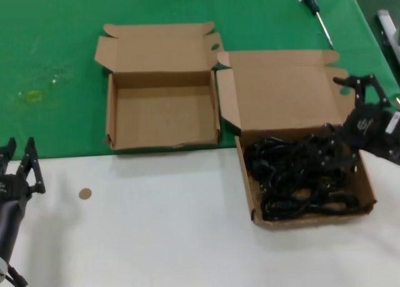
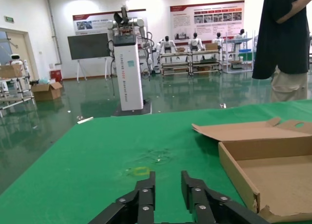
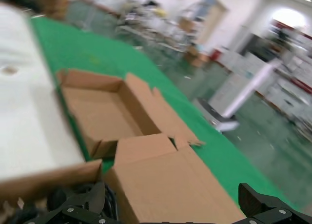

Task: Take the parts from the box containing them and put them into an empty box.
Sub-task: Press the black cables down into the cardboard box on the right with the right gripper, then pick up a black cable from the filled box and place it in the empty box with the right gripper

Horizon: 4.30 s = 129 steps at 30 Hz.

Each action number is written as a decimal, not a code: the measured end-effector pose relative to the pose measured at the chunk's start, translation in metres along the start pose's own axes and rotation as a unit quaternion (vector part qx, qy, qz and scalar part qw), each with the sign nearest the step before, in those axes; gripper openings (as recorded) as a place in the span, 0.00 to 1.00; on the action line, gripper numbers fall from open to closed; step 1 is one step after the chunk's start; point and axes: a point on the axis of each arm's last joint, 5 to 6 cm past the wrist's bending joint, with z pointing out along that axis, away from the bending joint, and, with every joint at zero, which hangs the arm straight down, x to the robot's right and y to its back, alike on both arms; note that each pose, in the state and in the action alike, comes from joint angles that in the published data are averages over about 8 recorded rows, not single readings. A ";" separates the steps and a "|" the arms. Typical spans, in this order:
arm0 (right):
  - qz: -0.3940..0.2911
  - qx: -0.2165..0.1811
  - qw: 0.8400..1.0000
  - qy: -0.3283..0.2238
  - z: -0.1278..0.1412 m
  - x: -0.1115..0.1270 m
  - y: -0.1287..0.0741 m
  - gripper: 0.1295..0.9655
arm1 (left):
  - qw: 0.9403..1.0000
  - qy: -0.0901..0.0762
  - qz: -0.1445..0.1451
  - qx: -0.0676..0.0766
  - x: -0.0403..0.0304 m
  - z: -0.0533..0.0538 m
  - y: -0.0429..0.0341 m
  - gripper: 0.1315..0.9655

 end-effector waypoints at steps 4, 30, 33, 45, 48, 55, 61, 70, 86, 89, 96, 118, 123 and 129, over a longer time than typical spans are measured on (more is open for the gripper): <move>-0.073 0.006 0.996 -0.059 -0.005 0.025 -0.003 1.00 | 1.000 0.000 0.000 0.000 0.0000 0.000 0.0000 0.16; -0.376 -0.001 0.891 -0.255 0.034 0.081 -0.009 1.00 | 1.000 0.000 0.000 0.000 0.0000 0.000 0.0000 0.02; -0.379 0.003 0.887 -0.262 0.039 0.077 -0.010 1.00 | 1.000 0.000 0.000 0.000 0.0000 0.000 0.0000 0.02; -0.389 0.005 0.881 -0.268 0.055 0.071 -0.010 0.97 | 1.000 0.000 0.000 0.000 0.0000 0.000 0.0000 0.02; -0.395 0.002 0.878 -0.269 0.059 0.071 -0.007 0.92 | 1.000 0.000 0.000 0.000 0.0000 0.000 0.0000 0.02; -0.405 -0.009 0.871 -0.278 0.063 0.071 -0.001 0.82 | 1.000 0.000 0.000 0.000 0.0000 0.000 0.0000 0.02; -0.407 -0.014 0.869 -0.281 0.065 0.072 0.003 0.67 | 1.000 0.000 0.000 0.000 0.0000 0.000 0.0000 0.02; -0.406 -0.016 0.871 -0.275 0.066 0.075 0.004 0.51 | 1.000 0.000 0.000 0.000 0.0000 0.000 0.0000 0.02; -0.397 -0.019 0.878 -0.268 0.062 0.078 0.006 0.16 | 1.000 0.000 0.000 0.000 0.0000 0.000 0.0000 0.02; -0.391 -0.023 0.881 -0.266 0.059 0.082 0.003 0.13 | 1.000 0.000 0.000 0.000 0.0000 0.000 0.0000 0.02; -0.367 -0.035 0.892 -0.261 0.047 0.095 -0.010 0.11 | 1.000 0.000 0.000 0.000 0.0000 0.000 0.0000 0.02; -0.235 0.012 0.943 -0.235 0.052 0.096 -0.076 0.10 | 1.000 0.000 0.000 0.000 0.0000 0.000 0.0000 0.02; -0.232 0.031 0.946 -0.223 0.078 0.081 -0.087 0.10 | 1.000 0.000 0.000 0.000 0.0000 0.000 0.0000 0.02; -0.237 0.049 0.947 -0.209 0.118 0.060 -0.097 0.10 | 1.000 0.000 0.000 0.000 0.0000 0.000 0.0000 0.02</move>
